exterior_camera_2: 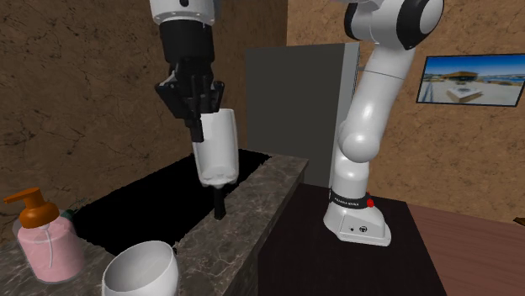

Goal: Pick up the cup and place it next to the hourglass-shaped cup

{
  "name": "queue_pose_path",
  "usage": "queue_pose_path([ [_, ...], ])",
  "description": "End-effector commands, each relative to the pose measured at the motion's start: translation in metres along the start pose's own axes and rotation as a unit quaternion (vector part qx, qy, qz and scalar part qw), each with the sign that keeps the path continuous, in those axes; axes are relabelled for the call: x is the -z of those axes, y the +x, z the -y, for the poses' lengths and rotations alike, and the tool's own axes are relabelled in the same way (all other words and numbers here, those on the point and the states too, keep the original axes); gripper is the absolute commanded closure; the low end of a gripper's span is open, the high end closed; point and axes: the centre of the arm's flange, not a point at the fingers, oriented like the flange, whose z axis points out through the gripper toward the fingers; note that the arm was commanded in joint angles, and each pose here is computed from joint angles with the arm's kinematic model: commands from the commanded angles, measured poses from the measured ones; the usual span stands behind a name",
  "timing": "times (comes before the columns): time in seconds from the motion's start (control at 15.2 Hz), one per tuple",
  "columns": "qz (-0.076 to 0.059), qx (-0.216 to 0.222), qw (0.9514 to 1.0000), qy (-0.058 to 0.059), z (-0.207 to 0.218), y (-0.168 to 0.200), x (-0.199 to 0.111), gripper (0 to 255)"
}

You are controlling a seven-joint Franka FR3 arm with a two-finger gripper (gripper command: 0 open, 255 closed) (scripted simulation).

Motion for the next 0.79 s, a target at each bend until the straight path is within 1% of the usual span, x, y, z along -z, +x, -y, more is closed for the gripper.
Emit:
queue_pose_path([
  [0.0, 0.000, 0.000, 1.0000, 0.001, 0.006, 0.000, -0.009, 255],
  [0.73, 0.000, 0.000, 1.0000, 0.001, 0.005, 0.004, -0.067, 255],
])
